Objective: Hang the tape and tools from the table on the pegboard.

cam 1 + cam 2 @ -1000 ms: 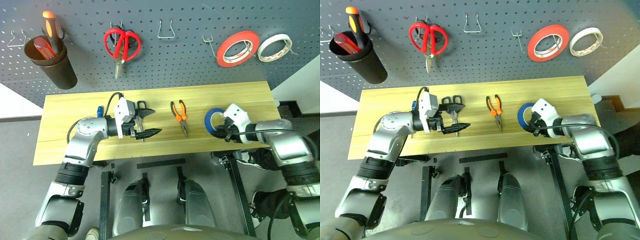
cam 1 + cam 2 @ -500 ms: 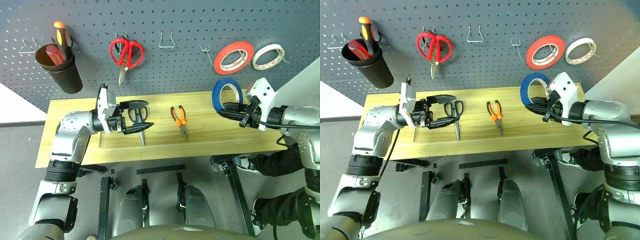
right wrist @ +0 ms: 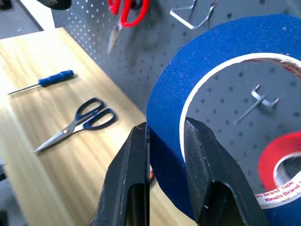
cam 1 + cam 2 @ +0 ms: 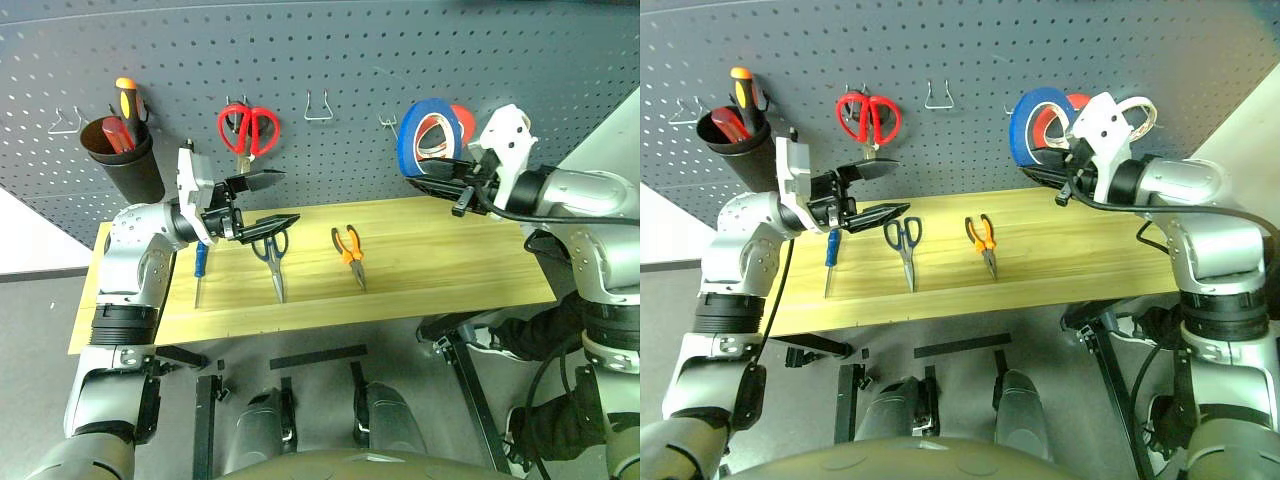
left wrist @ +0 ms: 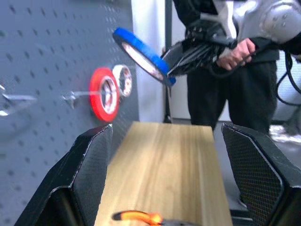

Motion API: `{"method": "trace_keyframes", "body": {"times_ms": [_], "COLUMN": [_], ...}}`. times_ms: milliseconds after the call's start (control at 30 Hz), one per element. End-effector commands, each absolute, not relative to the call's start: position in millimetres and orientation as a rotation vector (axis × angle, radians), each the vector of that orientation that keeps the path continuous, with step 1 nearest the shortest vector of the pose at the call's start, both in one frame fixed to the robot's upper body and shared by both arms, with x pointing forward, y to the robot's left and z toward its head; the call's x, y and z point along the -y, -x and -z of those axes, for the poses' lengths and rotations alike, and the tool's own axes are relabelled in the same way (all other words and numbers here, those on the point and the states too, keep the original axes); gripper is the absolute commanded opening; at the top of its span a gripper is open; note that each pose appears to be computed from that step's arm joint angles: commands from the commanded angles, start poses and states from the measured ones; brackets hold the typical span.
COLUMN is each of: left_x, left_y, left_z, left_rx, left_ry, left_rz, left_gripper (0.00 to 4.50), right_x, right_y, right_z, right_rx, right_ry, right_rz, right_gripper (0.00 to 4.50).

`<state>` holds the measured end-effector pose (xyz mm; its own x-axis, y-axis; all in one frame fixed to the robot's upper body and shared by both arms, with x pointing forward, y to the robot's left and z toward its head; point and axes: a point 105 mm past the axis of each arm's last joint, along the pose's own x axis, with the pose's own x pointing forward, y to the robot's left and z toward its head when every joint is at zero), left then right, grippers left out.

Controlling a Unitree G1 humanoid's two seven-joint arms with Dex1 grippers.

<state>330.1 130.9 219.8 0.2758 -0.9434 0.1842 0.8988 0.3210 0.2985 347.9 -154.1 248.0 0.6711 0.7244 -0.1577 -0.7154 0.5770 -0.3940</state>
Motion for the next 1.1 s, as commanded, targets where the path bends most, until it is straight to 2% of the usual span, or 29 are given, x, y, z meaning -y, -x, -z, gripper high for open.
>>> {"method": "trace_keyframes", "body": {"times_ms": [33, 333, 600, 967, 1100], "left_x": [-133.7, -133.8, -136.1, -142.1, -143.7], "left_y": [-324.5, -318.2, -318.7, -324.7, -323.8], "left_z": [-239.2, -253.5, -255.9, -247.0, -242.1], "left_rx": [0.439, 0.474, 0.472, 0.434, 0.418], "left_ry": [-0.153, -0.143, -0.134, -0.145, -0.143], "left_rz": [1.231, 1.206, 1.171, 1.111, 1.1], "left_gripper": [3.9, 3.9, 3.9, 3.9, 3.9], "right_x": [147.8, 128.3, 118.8, 96.9, 98.4], "right_y": [-357.9, -386.6, -414.9, -447.8, -450.5], "right_z": [-255.3, -233.6, -227.2, -211.3, -214.1], "right_rx": [0.077, 0.074, 0.06, 0.036, 0.047], "right_ry": [0.477, 0.467, 0.488, 0.432, 0.431], "right_rz": [-0.827, -0.81, -0.744, -0.681, -0.671], "right_gripper": [0.66, 0.66, 0.66, 0.66, 1.96]}}
